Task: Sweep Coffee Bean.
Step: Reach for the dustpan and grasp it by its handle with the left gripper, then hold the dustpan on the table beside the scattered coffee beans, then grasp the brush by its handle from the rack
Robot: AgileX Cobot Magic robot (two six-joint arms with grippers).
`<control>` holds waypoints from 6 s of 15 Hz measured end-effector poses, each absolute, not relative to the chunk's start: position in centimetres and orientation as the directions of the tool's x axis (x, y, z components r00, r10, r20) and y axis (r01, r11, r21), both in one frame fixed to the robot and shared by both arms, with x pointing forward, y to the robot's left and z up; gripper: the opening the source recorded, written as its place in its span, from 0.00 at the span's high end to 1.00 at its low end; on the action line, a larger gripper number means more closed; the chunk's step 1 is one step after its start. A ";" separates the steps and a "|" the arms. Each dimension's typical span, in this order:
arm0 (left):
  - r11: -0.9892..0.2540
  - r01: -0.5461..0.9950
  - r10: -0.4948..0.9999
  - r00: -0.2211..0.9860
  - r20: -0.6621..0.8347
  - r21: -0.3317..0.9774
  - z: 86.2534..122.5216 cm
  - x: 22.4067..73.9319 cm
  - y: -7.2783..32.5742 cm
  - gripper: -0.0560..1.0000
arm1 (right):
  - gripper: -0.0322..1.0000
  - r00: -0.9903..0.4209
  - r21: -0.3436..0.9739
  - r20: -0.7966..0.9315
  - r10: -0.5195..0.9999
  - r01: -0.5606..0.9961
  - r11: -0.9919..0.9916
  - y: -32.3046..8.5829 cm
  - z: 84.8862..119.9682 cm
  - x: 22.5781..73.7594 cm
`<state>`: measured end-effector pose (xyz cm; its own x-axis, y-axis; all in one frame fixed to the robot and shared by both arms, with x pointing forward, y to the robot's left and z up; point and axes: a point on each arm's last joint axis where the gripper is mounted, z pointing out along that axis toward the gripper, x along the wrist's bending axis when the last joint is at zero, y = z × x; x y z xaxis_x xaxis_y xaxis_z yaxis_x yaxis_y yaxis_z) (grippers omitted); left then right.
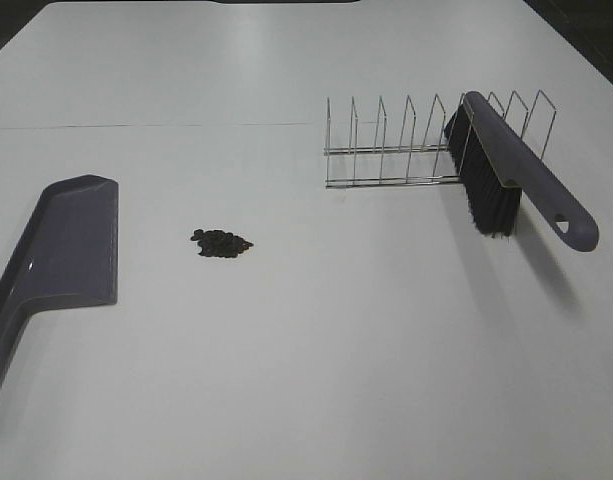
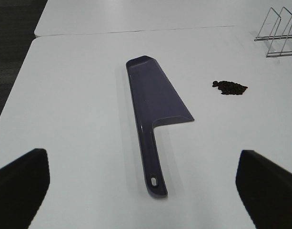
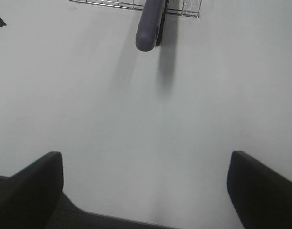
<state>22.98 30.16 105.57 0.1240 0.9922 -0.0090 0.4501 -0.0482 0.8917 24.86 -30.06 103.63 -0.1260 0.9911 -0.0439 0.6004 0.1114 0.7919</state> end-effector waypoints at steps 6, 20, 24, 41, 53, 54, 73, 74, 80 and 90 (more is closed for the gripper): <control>-0.048 0.450 0.992 0.124 -0.009 0.892 105.6 23.0 30.2 0.01 | 0.18 -0.126 0.792 -0.044 0.991 0.600 0.111 -30.1 103.6 24.9; -0.045 0.451 0.992 0.128 -0.015 0.892 105.6 23.0 30.1 0.01 | 0.18 -0.126 0.792 -0.044 0.991 0.600 0.111 -30.1 103.6 24.9; -0.057 0.449 0.989 0.147 -0.011 0.892 105.6 23.0 30.0 0.01 | 0.18 -0.126 0.792 -0.044 0.991 0.600 0.111 -30.1 103.6 24.9; -0.021 0.544 0.995 0.094 -0.036 0.839 105.6 24.6 30.1 0.02 | 0.18 -0.126 0.792 -0.044 0.991 0.600 0.111 -30.1 103.6 24.9; 0.148 0.951 0.989 -0.145 -0.030 0.273 99.4 40.3 28.6 0.02 | 0.18 -0.126 0.792 -0.044 0.991 0.600 0.111 -30.1 103.6 24.9; 0.170 0.946 0.985 -0.164 -0.044 0.278 99.1 41.3 28.4 0.02 | 0.18 -0.126 0.792 -0.044 0.991 0.600 0.111 -30.1 103.6 24.9; 0.193 0.971 0.981 -0.190 -0.037 0.138 87.1 50.3 27.1 0.06 | 0.20 -0.125 0.792 -0.046 0.991 0.600 0.112 -30.1 103.6 24.9; 0.191 0.971 0.982 -0.187 -0.038 0.146 87.1 50.3 27.1 0.18 | 0.20 -0.125 0.792 -0.046 0.991 0.600 0.112 -30.1 103.6 24.9; 0.206 0.952 0.978 -0.194 -0.073 0.226 87.1 51.1 26.9 0.63 | 0.20 -0.040 0.788 -0.003 0.999 0.615 0.027 -30.4 104.4 25.4; 0.032 0.972 0.999 -0.038 0.019 0.231 87.0 51.1 27.4 0.63 | 0.22 -0.011 0.508 -0.104 0.995 0.859 0.063 -28.4 111.9 44.6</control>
